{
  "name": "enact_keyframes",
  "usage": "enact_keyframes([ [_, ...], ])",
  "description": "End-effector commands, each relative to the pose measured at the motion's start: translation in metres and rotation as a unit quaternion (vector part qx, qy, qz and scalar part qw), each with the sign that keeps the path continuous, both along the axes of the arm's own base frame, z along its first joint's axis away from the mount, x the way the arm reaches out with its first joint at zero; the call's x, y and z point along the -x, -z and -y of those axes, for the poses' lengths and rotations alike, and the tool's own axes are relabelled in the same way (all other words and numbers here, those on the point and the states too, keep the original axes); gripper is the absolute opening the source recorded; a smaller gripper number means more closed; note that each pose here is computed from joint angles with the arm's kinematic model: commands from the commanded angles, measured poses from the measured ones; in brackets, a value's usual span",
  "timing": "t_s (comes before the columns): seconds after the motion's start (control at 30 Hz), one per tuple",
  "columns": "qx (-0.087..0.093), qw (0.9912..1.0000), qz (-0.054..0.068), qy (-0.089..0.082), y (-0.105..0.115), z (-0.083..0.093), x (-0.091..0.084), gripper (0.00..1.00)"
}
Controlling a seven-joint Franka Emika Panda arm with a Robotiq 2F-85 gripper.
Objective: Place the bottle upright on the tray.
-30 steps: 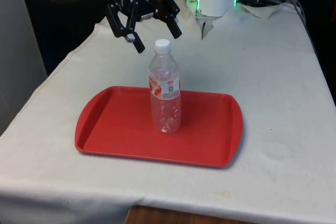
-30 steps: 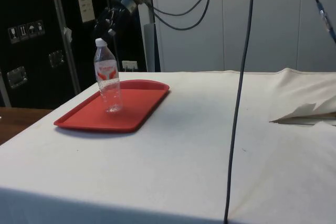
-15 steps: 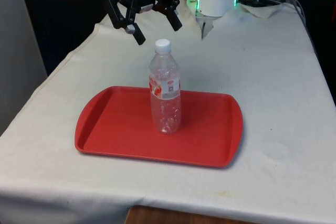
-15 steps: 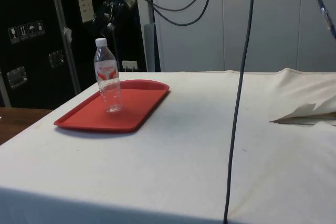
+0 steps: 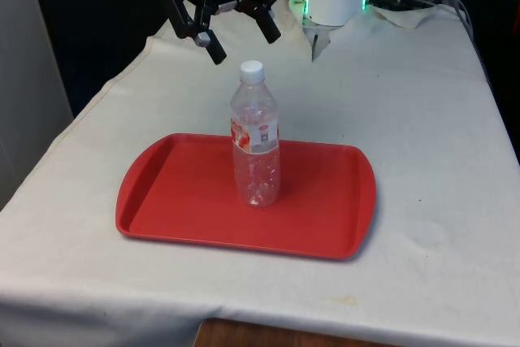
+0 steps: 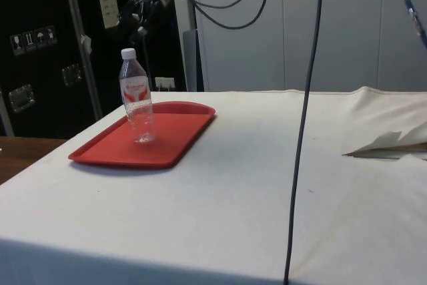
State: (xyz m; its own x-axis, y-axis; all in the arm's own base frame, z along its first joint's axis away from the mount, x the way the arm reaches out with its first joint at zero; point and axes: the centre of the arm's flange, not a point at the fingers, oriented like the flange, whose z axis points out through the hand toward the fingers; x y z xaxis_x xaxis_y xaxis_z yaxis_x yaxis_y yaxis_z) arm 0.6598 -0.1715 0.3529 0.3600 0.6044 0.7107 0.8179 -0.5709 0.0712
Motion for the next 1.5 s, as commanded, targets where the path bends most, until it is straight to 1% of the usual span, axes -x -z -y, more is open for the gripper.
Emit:
enact_keyframes([
  [0.0, 0.006, 0.99997, -0.002, -0.003, -0.0022, 0.0003, 0.0002, 1.0],
  [0.1, 0.009, 0.99993, -0.002, -0.008, -0.0033, -0.0003, -0.0002, 1.0],
  [0.13, 0.005, 0.99997, 0.002, -0.006, -0.0025, 0.0002, -0.0007, 1.0],
  [0.17, 0.011, 0.99989, -0.001, -0.011, -0.0047, -0.0001, -0.0003, 1.0],
  [0.37, 0.017, 0.99963, -0.001, -0.021, -0.006, 0.0003, -0.0007, 1.0],
  [0.4, 0.012, 0.99976, 0.002, -0.018, -0.0056, -0.0001, -0.0011, 1.0],
  [0.43, 0.018, 0.99959, -0.001, -0.023, -0.0057, 0.0, -0.0009, 1.0],
  [0.67, 0.025, 0.99905, -0.001, -0.035, -0.0046, -0.0001, -0.0002, 1.0],
  [0.7, 0.02, 0.99929, 0.002, -0.032, -0.0045, -0.0004, -0.0003, 1.0],
  [0.73, 0.026, 0.99899, 0.0, -0.037, -0.0048, -0.0007, 0.0, 1.0],
  [0.83, 0.032, 0.99859, -0.001, -0.043, -0.0045, -0.0002, 0.0006, 1.0],
  [0.93, 0.041, 0.99779, -0.004, -0.052, -0.0039, -0.0003, 0.001, 1.0],
  [0.97, 0.041, 0.99779, -0.004, -0.052, -0.0039, -0.0003, 0.001, 1.0],
  [1.0, 0.045, 0.99738, -0.005, -0.057, -0.0039, -0.0007, 0.0009, 1.0],
  [1.03, 0.038, 0.99782, -0.002, -0.054, -0.0035, -0.0002, 0.0013, 1.0],
  [1.07, 0.047, 0.99715, -0.004, -0.059, -0.0039, -0.0001, 0.0012, 1.0],
  [1.2, 0.057, 0.99609, -0.006, -0.067, -0.0034, 0.0, 0.002, 1.0],
  [1.23, 0.061, 0.9955, -0.007, -0.072, -0.0031, 0.0002, 0.0024, 1.0],
  [1.3, 0.065, 0.99499, -0.006, -0.075, -0.0031, 0.0006, 0.0029, 1.0],
  [1.33, 0.067, 0.99485, -0.007, -0.076, -0.0027, 0.0012, 0.0033, 1.0],
  [1.37, 0.061, 0.99532, -0.005, -0.075, -0.002, 0.0009, 0.0029, 1.0],
  [1.4, 0.069, 0.99454, -0.007, -0.078, -0.0025, 0.0014, 0.0035, 1.0],
  [1.43, 0.071, 0.99424, -0.008, -0.08, -0.0028, 0.0014, 0.0035, 1.0],
  [1.47, 0.075, 0.99369, -0.008, -0.083, -0.0027, 0.0024, 0.0039, 1.0],
])
